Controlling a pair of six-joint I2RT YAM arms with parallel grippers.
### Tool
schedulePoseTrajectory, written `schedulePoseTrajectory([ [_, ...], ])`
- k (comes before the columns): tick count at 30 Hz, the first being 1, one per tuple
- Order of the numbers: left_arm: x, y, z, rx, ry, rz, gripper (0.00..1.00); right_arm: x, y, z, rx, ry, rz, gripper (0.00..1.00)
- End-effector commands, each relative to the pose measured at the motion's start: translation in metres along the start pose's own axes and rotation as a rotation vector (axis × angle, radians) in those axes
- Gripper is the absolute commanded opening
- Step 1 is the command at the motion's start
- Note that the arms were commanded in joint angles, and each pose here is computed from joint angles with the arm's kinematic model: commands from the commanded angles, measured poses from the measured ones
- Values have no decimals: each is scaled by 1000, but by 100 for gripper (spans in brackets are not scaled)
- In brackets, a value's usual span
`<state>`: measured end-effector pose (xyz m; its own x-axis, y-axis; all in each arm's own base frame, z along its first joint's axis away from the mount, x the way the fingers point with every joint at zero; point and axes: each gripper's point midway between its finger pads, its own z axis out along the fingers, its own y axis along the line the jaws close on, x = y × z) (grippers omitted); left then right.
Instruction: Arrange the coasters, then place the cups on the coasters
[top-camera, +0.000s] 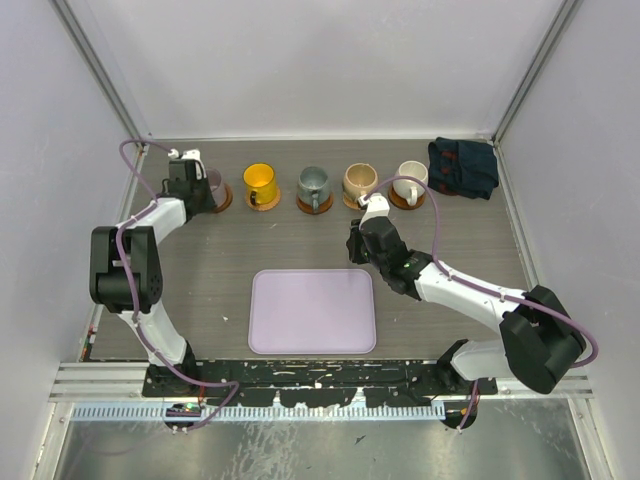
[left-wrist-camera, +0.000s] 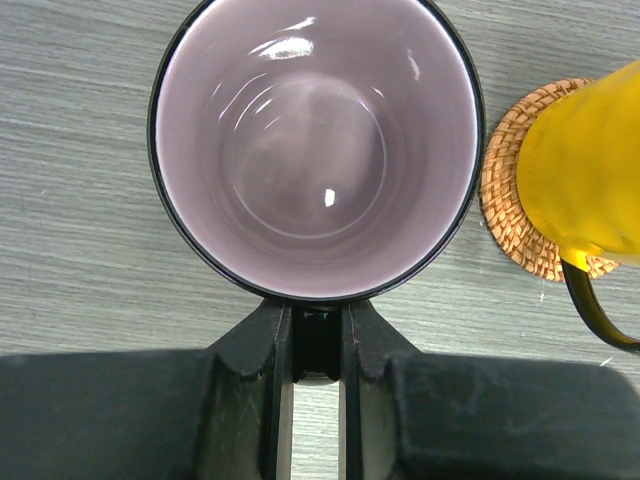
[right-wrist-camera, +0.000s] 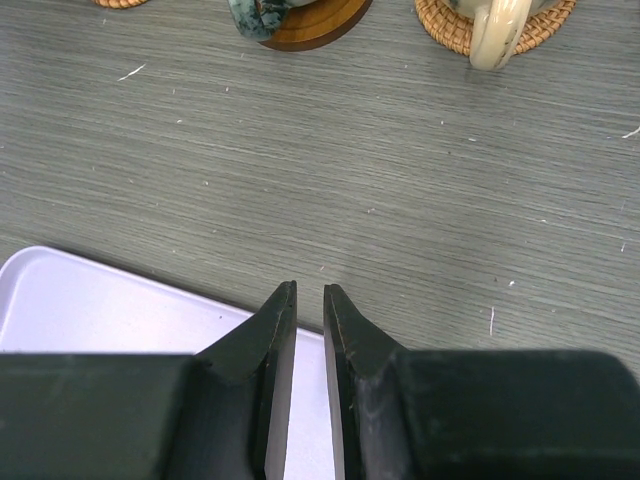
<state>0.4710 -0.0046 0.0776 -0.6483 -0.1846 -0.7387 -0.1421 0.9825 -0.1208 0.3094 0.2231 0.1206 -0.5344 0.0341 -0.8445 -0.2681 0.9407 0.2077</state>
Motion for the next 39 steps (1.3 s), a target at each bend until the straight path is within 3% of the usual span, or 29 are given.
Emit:
schedulePoseTrajectory([
  [1,-23,2,-16,-11,-74,-17,0,-19,8,-1,-29,-63,26,24],
  [17,-58,-9,-6,35,-212,-69,2,-13,9,5,-28,-46,27,24],
  [24,-58,-9,-6,30,-188,-46,2,-16,10,4,-35,-53,28,24],
  [39,-48,-6,-3,25,-132,35,29,-15,10,3,-34,-51,29,23],
])
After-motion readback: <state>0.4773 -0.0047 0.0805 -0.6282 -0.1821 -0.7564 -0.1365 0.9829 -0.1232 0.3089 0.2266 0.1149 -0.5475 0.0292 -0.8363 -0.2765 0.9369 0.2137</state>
